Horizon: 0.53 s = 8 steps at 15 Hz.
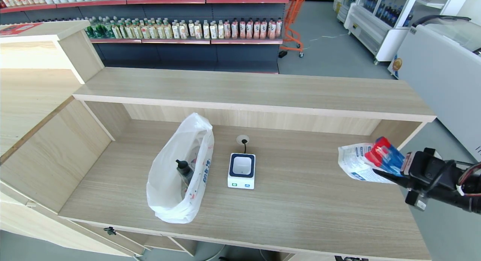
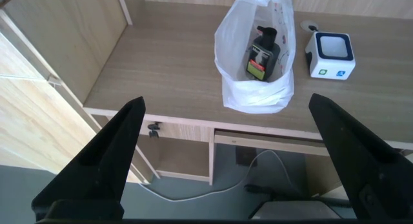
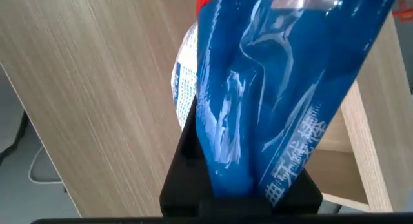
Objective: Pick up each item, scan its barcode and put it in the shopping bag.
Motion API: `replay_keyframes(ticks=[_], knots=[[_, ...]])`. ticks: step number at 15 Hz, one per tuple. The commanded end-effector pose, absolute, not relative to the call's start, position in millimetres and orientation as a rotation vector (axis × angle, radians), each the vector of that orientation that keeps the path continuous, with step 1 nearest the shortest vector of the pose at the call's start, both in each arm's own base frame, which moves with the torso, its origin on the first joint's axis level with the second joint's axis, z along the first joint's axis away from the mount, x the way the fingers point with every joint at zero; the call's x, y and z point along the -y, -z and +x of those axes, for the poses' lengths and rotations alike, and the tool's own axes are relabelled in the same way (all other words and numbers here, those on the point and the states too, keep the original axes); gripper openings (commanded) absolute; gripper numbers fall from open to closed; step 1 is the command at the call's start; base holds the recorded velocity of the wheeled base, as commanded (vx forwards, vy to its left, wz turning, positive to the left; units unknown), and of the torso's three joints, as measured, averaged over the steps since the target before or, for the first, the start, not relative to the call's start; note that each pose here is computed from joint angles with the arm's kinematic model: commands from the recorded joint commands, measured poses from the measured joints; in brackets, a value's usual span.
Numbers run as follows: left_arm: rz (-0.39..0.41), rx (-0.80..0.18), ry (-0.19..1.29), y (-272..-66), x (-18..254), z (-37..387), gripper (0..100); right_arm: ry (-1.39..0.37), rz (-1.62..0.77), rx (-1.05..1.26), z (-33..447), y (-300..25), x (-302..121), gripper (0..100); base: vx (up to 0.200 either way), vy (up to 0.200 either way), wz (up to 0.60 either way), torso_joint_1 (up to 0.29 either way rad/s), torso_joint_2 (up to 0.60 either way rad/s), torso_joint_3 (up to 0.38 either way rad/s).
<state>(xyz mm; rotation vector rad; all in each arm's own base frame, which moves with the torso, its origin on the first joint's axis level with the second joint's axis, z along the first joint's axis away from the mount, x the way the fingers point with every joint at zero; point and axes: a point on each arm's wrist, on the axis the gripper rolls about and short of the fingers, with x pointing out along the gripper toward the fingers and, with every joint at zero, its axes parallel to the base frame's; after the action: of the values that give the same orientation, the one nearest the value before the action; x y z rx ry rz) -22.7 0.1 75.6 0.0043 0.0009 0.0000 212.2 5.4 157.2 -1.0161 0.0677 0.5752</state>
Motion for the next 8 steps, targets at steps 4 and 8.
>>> replay_keyframes(ticks=[4,8], knots=[[0.005,-0.002,0.000,-75.5,-0.1,-22.7,100,-0.705,-1.025,-0.008,206.7,-154.5,4.0,0,0.000,0.000,0.00,0.000,0.00,0.000],[0.005,-0.002,0.000,-75.5,-0.1,-22.7,100,-0.694,-0.965,-0.038,201.0,-152.5,4.3,0,0.000,0.000,0.00,0.000,0.00,0.000]])
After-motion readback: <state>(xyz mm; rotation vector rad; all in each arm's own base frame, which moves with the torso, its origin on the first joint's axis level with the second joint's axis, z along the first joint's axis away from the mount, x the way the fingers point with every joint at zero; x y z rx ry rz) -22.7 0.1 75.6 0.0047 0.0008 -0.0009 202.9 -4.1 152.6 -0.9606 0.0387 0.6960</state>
